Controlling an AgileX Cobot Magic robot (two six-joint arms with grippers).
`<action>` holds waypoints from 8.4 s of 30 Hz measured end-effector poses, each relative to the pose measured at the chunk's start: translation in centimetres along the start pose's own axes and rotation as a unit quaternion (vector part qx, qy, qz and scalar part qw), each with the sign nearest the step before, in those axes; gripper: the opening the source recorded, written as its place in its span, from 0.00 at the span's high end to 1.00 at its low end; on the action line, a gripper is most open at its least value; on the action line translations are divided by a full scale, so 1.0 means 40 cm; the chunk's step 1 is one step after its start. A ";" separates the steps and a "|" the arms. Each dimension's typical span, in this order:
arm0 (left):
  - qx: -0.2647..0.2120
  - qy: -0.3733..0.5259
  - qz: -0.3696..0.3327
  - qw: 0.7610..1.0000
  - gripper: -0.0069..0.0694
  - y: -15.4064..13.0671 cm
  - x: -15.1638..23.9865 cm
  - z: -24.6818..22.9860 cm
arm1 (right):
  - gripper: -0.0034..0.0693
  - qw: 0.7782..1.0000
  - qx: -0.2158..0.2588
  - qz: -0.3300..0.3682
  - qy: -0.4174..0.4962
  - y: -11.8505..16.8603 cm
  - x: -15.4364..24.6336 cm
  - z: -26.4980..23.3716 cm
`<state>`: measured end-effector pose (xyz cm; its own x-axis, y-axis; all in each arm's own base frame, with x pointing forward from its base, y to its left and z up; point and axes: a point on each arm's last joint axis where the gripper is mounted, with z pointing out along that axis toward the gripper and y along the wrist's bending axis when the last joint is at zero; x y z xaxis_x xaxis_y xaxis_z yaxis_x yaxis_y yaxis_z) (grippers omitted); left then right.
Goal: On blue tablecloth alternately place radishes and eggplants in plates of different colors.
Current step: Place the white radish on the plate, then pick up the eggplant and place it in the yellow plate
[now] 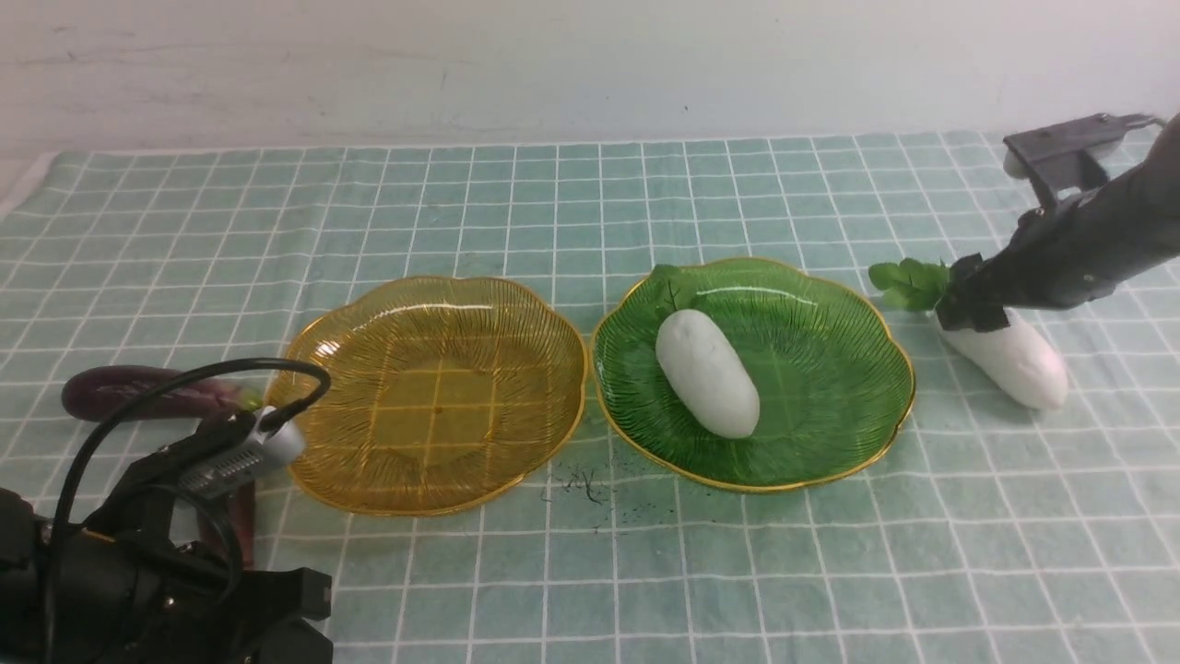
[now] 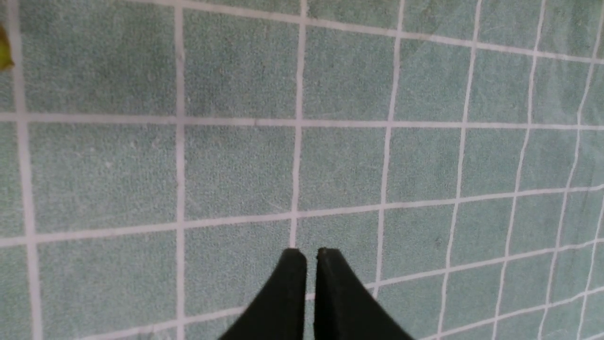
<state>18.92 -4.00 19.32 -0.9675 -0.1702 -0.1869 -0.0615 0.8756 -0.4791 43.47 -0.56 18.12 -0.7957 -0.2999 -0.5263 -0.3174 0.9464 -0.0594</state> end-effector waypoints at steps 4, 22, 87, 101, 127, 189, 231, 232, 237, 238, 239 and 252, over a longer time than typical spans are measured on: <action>0.000 0.000 0.000 1.000 0.89 0.000 0.000 0.000 | 0.17 1.000 0.013 -0.024 0.014 -0.010 0.013 0.035; 0.000 0.000 0.000 1.000 0.89 0.000 0.000 0.000 | 0.30 0.991 -0.061 0.117 0.007 0.001 -0.104 -0.074; -0.208 -0.042 -0.030 0.977 0.45 0.075 -0.256 0.031 | 0.36 0.996 -0.073 0.052 -0.025 0.329 0.323 -0.753; -0.235 0.031 -0.031 0.971 0.55 0.115 -0.245 0.090 | 0.36 0.996 -0.073 0.052 -0.025 0.329 0.327 -0.752; -0.113 -0.018 0.002 0.993 0.59 -0.121 -0.288 -0.085 | 0.36 0.995 -0.072 0.053 -0.034 0.328 0.323 -0.752; -0.316 -0.113 -0.302 0.892 0.17 0.070 -0.548 0.000 | 0.36 0.994 -0.079 0.045 -0.058 0.331 0.312 -0.753; -0.399 -0.060 -0.170 0.899 0.60 0.154 -0.566 0.104 | 0.36 0.994 -0.078 0.045 -0.069 0.330 0.307 -0.754; -0.399 -0.058 -0.167 0.900 0.60 0.155 -0.566 0.104 | 0.36 0.994 -0.078 0.045 -0.069 0.330 0.307 -0.754; -0.404 -0.045 -0.150 0.901 0.60 0.156 -0.563 0.103 | 0.36 0.994 -0.078 0.045 -0.069 0.330 0.307 -0.754; -0.406 -0.039 -0.138 0.903 0.60 0.155 -0.563 0.102 | 0.36 0.994 -0.078 0.045 -0.069 0.330 0.307 -0.754; -0.406 -0.034 -0.129 0.904 0.60 0.155 -0.563 0.101 | 0.36 0.994 -0.078 0.045 -0.069 0.330 0.307 -0.754; -0.370 -0.076 0.019 0.926 0.60 -0.011 -0.557 -0.117 | 0.36 0.993 -0.076 0.046 -0.081 0.329 0.302 -0.755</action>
<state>39.36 1.55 27.72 -0.9302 -0.1460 -0.3367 -0.2343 0.9424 0.2387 14.12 4.66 36.60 -0.7356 -0.1777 -0.6537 -0.3304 0.9365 0.1173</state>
